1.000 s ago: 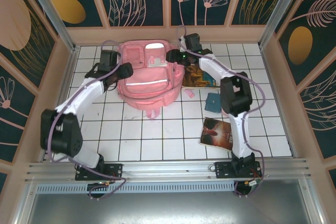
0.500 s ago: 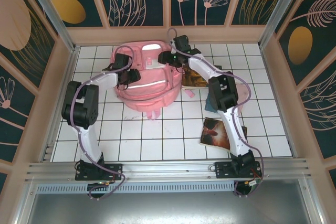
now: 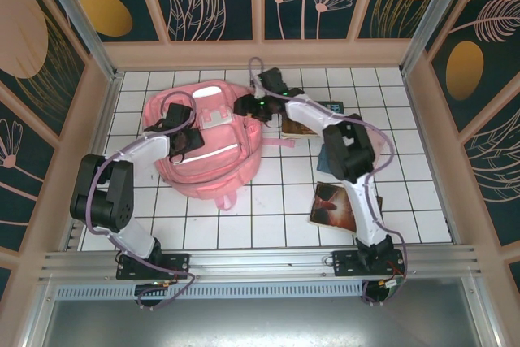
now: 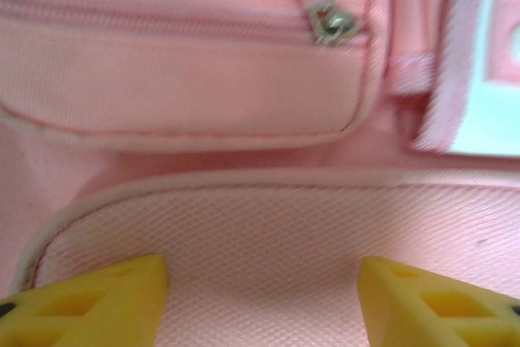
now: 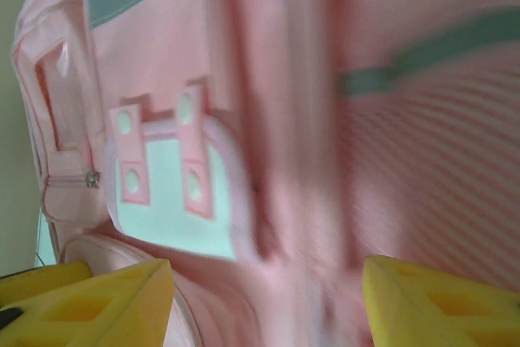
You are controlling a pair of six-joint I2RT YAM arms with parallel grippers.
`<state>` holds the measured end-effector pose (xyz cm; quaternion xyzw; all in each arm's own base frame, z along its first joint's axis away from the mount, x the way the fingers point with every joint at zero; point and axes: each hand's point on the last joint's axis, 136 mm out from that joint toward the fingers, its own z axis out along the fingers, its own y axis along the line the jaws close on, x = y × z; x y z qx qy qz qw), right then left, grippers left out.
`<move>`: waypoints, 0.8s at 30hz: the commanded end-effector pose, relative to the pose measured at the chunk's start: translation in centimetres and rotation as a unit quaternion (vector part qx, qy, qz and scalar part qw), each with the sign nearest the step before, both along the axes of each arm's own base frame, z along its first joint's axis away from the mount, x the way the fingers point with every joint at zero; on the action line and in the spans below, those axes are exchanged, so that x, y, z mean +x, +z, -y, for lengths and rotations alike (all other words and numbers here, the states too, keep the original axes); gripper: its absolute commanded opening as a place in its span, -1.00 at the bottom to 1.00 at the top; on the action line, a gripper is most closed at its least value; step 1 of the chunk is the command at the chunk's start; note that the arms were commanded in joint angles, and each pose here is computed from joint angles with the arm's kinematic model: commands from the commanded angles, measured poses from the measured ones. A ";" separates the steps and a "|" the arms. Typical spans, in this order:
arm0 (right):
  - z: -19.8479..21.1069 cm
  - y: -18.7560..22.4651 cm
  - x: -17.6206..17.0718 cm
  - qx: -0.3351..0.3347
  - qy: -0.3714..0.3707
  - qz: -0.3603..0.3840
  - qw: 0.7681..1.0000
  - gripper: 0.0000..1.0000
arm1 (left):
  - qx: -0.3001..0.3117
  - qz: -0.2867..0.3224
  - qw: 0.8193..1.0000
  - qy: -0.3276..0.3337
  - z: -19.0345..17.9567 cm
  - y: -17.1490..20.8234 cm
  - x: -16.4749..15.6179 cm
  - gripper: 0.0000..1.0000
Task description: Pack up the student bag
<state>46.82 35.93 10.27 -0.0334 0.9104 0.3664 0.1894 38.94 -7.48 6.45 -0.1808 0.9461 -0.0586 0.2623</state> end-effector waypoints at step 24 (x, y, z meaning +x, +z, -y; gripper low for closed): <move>29.1 -3.5 -5.0 0.082 -0.480 -0.179 0.855 0.51 | -0.078 0.121 0.989 -0.026 2.3 11.0 2.1 0.65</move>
